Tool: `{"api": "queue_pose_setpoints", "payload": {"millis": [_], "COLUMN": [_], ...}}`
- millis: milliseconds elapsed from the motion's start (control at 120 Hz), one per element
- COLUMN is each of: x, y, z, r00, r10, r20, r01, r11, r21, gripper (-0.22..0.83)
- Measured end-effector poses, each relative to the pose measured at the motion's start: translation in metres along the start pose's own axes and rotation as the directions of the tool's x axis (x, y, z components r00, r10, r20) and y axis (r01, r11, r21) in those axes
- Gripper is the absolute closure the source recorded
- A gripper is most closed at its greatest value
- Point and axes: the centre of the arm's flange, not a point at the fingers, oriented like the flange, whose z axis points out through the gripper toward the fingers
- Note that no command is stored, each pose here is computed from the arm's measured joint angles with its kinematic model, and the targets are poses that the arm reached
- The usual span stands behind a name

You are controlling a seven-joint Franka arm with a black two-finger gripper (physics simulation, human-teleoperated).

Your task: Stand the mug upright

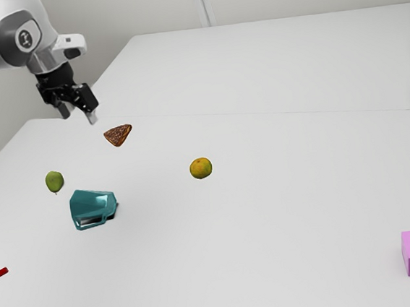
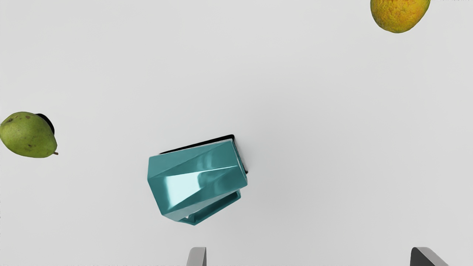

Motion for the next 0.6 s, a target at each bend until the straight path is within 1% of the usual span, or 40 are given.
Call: {"api": "queue_pose_setpoints", "payload": {"millis": [133,242,300,375,450,533,600], "x": [0.001,0.008,0.009,0.005,0.0,-0.01,-0.01], "y": [-0.012,-0.023,-0.04,-0.083,-0.125,-0.161,-0.186], "z": [0.008,0.031,0.048,0.071,0.101,0.124,0.145], "r00": [1.0,0.998,0.996,0.986,0.972,0.963,0.96], "r10": [-0.025,-0.055,-0.09,-0.162,-0.222,-0.258,-0.265], "r20": [-0.008,0.004,0.015,0.037,0.071,0.083,0.088], "r01": [0.025,0.055,0.091,0.166,0.233,0.268,0.274], "r11": [0.999,0.991,0.979,0.951,0.912,0.868,0.839], "r21": [-0.039,-0.123,-0.183,-0.261,-0.339,-0.417,-0.47], "gripper": [0.0,0.0,0.0,0.0,0.0,0.0,0.0]}}
